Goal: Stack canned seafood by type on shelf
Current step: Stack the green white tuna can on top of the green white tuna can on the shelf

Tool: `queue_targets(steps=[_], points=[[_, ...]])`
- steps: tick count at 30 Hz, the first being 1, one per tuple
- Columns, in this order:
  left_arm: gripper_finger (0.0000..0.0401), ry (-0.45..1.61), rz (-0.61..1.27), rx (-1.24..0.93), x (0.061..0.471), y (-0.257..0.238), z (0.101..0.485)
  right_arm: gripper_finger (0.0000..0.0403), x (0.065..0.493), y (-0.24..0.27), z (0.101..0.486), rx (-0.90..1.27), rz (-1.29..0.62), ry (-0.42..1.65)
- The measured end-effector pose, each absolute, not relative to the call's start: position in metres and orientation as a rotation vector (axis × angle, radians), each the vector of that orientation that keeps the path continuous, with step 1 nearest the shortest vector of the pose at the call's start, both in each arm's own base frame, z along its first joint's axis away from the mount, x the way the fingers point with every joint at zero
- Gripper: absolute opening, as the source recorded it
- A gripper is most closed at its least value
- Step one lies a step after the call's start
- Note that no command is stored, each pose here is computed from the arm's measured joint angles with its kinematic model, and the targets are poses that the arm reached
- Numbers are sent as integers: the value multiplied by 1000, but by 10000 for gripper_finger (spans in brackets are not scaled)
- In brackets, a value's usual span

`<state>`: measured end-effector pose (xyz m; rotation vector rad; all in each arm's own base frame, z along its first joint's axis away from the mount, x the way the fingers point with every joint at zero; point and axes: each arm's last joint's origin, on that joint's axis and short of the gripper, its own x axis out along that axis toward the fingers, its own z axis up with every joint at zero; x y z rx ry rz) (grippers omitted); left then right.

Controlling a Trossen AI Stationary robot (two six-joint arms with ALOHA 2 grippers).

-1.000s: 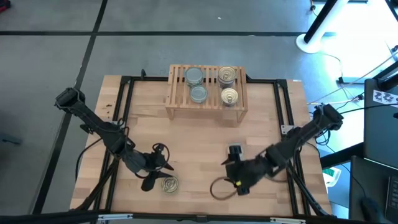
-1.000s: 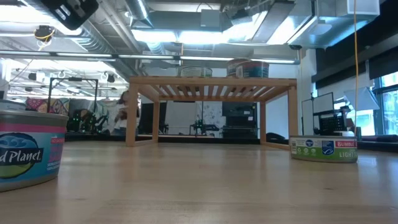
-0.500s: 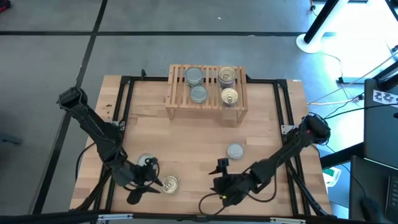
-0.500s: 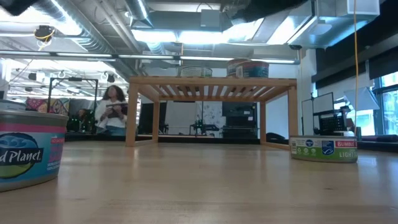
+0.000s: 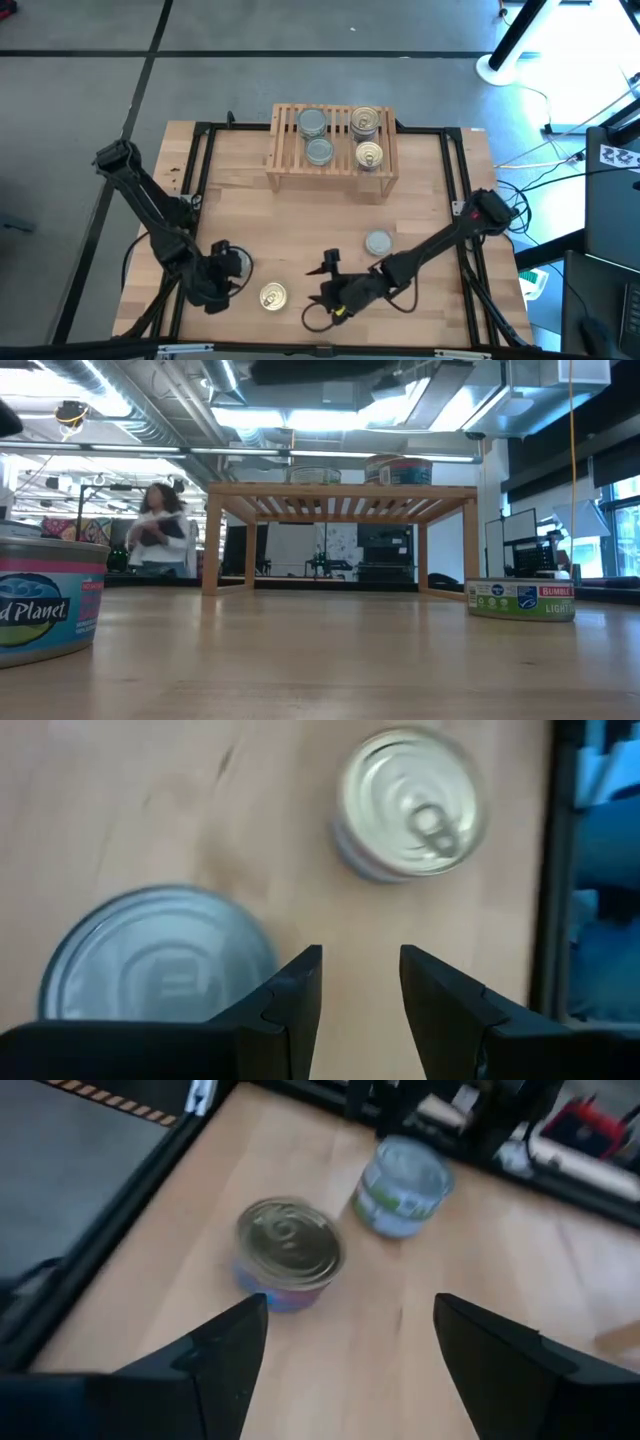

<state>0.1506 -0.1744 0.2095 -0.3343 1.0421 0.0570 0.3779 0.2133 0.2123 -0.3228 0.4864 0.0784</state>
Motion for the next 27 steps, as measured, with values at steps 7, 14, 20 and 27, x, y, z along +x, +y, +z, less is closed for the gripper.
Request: queue_targets(steps=[7,14,20,27], points=[[131,1077,103,-312,152,-176,200,287,406,200,195,-566,79,364],[131,1084,119,-300,153,-176,197,287,432,186,173,-683,148,205],[131,1081,139,-296,157,-172,196,287,454,167,156,-688,150,188],[131,1104,211,-304,158,-165,195,287,467,152,152,-684,124,206]])
